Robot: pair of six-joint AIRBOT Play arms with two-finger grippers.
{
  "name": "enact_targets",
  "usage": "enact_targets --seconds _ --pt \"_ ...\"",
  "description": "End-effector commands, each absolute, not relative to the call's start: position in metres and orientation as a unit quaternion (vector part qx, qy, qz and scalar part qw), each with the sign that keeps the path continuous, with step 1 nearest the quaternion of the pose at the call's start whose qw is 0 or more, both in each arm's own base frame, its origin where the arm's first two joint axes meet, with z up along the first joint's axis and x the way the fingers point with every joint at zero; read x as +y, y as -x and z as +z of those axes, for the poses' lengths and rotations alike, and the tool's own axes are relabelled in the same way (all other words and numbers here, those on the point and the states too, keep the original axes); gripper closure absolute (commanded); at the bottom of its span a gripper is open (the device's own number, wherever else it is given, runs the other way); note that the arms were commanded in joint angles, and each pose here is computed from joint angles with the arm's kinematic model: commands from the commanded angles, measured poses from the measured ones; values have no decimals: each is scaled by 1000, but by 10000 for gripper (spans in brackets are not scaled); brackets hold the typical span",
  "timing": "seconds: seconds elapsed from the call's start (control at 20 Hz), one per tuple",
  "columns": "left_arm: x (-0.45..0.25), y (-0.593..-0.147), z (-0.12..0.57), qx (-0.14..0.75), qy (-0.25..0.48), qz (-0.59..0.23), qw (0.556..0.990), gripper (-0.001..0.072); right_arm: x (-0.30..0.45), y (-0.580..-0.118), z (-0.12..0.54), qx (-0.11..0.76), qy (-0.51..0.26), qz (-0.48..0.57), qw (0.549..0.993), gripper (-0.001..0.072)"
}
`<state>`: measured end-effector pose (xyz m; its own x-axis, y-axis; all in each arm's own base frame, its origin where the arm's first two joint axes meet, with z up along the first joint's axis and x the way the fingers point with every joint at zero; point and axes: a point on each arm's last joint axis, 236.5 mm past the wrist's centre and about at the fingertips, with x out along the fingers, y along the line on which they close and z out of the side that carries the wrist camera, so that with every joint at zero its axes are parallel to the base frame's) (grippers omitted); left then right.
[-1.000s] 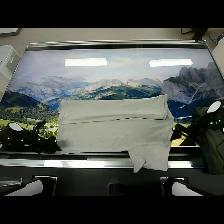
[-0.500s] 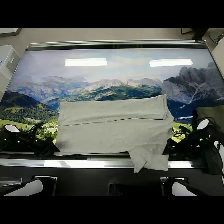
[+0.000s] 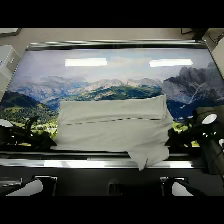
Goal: Fold the clothes and pants, and hang the long-sleeved shirts on hangers.
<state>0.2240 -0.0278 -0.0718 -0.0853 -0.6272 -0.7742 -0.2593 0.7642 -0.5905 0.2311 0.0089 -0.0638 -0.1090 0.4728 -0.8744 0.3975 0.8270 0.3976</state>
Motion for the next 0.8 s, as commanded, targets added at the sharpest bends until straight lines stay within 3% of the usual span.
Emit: enact_targets --seconds 0.0,0.15,0.25,0.55,0.75 --pt "-20 -281 -40 666 328 -143 654 689 4 -312 -11 659 -281 40 696 683" --pt "-21 -335 -26 636 328 -140 684 687 13 -389 12 598 -256 43 758 682" --pt "-19 -367 -21 632 326 -140 689 686 8 -434 17 573 -273 27 772 682" --pt "-20 -444 -46 633 349 -142 677 686 15 -511 -13 548 -354 34 757 681" --pt "-38 -462 -76 642 375 -156 650 685 20 -513 -55 572 -379 29 727 679"
